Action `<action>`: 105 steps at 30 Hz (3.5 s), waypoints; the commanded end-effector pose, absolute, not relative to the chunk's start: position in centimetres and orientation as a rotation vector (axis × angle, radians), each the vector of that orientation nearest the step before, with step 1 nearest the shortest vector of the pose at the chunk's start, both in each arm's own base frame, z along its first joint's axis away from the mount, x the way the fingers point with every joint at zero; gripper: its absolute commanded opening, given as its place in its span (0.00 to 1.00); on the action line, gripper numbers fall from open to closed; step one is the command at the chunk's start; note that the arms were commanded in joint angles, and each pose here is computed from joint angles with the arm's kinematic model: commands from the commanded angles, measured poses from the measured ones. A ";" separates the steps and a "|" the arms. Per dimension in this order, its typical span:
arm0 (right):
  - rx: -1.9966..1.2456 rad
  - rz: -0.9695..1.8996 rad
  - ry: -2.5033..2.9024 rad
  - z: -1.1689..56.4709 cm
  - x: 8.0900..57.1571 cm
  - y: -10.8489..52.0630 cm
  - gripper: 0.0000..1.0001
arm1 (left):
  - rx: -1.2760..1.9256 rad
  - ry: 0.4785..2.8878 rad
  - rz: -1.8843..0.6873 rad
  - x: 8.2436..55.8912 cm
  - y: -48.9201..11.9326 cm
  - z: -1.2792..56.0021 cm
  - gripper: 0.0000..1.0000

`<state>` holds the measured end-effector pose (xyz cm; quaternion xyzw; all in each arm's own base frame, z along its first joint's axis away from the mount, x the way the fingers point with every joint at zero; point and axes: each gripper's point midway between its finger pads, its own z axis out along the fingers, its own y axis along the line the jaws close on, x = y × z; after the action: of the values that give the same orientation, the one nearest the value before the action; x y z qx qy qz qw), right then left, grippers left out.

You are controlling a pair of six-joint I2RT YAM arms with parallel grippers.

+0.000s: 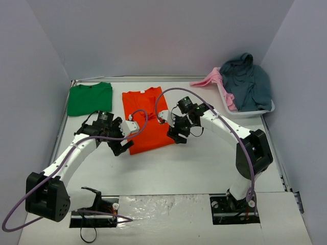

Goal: Fold and stack the t-shirts
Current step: Fold the folded rectangular tshirt in 1/3 of the way, then grab one side of the 2/3 rectangular tshirt with both arms

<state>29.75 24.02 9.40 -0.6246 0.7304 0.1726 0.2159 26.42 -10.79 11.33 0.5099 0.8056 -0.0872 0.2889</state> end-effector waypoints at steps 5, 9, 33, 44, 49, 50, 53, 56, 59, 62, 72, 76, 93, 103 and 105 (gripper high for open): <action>-1.881 0.403 1.953 8.1 27.4 23.4 0.64 | 1.298 2.134 -0.237 26.8 -10.6 11.7 0.94; -1.901 0.382 1.933 6.9 27.7 23.5 0.64 | 1.279 2.122 -0.152 27.6 -9.9 11.6 0.98; -1.936 0.386 1.975 0.6 30.2 25.1 0.54 | 1.246 2.158 -0.167 27.4 -9.2 10.2 0.94; -1.915 0.308 2.067 -1.1 30.3 23.6 0.01 | 1.271 2.158 -0.215 26.8 -9.7 10.3 0.95; -1.917 0.303 2.102 -0.3 28.8 22.6 0.00 | 1.302 2.149 -0.231 26.4 -9.8 10.3 0.94; -1.906 0.308 2.123 -0.2 28.4 22.4 0.00 | 1.310 2.150 -0.243 26.1 -9.9 10.3 0.94; -1.897 0.342 2.149 0.6 27.3 22.2 0.00 | 1.352 2.189 -0.334 24.8 -10.4 9.8 0.94; -1.894 0.390 2.184 1.6 25.9 21.9 0.00 | 1.420 2.235 -0.351 24.2 -10.7 8.7 0.94; -1.879 0.452 2.213 2.6 24.6 22.0 0.00 | 1.486 2.191 -0.289 23.7 -11.0 7.8 0.94; -1.851 0.517 2.225 3.3 23.8 22.4 0.00 | 1.515 2.155 -0.294 23.0 -11.5 7.7 0.94; -1.829 0.784 2.294 3.3 21.8 24.6 0.00 | 1.665 2.040 -0.325 21.7 -14.0 6.6 0.94; -1.842 0.834 2.331 2.6 21.4 24.8 0.00 | 1.700 2.016 -0.349 21.2 -15.0 5.7 0.94; -1.877 0.902 2.382 2.0 20.6 24.7 0.00 | 1.618 2.022 -0.125 24.0 -14.4 3.0 0.94; -1.883 0.879 2.386 2.1 20.6 24.4 0.00 | 1.666 2.106 -0.177 24.0 -14.9 1.4 0.35; -1.885 0.875 2.389 2.0 20.5 24.3 0.00 | 1.681 2.114 -0.195 23.8 -15.0 1.4 0.15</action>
<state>21.62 24.64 1.55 -0.5934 0.7573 0.2725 0.0118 24.62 -15.63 2.24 0.6030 0.7548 -0.0701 0.2484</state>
